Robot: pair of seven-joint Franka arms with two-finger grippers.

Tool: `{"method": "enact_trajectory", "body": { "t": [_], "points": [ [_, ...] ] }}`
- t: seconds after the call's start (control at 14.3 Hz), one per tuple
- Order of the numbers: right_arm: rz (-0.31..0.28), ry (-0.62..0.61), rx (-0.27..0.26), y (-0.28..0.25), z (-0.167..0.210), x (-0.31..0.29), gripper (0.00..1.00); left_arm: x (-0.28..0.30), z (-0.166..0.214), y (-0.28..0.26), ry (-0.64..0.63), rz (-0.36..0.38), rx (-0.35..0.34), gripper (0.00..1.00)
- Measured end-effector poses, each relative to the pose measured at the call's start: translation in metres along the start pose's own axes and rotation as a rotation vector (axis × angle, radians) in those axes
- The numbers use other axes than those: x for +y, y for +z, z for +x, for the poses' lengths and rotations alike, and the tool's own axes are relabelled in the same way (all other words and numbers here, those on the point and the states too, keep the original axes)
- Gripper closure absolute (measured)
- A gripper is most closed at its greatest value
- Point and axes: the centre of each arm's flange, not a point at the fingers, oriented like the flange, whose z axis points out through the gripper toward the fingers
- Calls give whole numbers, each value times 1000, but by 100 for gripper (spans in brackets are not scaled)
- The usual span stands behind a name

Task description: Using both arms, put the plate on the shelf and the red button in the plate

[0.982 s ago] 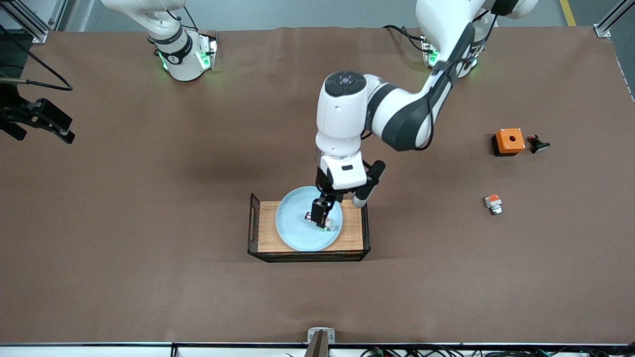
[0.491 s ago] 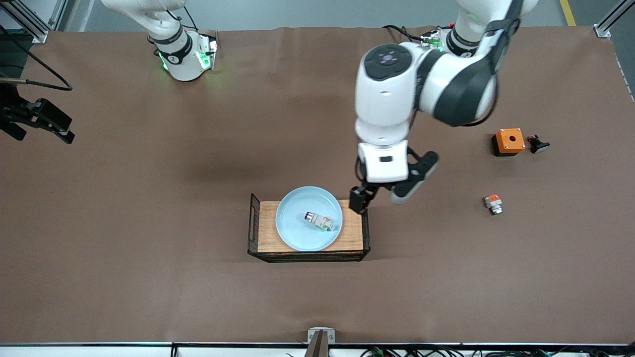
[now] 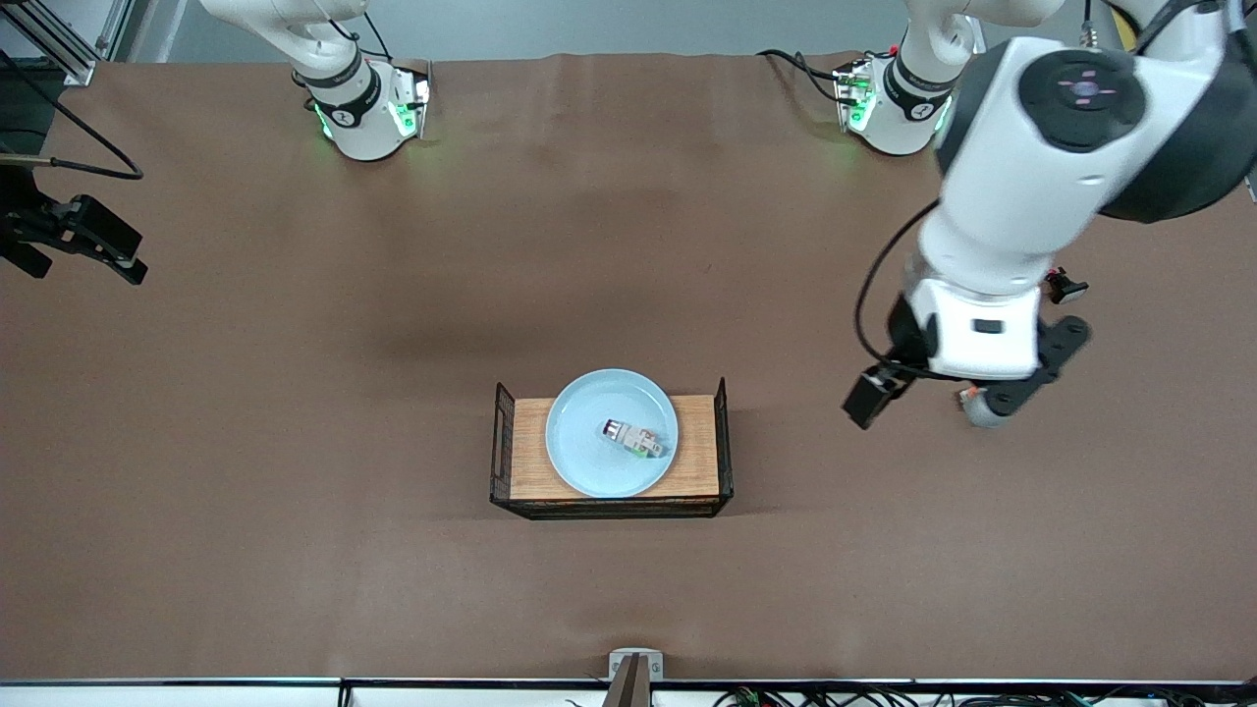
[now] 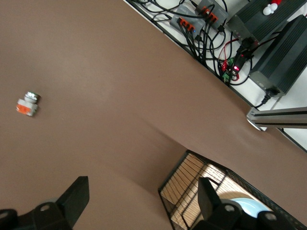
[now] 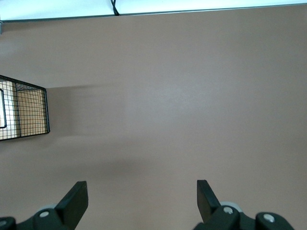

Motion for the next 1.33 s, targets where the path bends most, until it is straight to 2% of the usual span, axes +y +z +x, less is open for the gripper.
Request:
{"method": "enact_trajectory", "body": {
  "t": [0.49,0.77,1.33],
  "points": [
    [0,0,0,0,0,0,0,-64,61,10,294,96,-72,0],
    [0,0,0,0,0,0,0,-74,61,0,343,115,-96,0],
    [0,0,0,0,0,0,0,-84,62,-35,650,78,-74,0]
  ]
}}
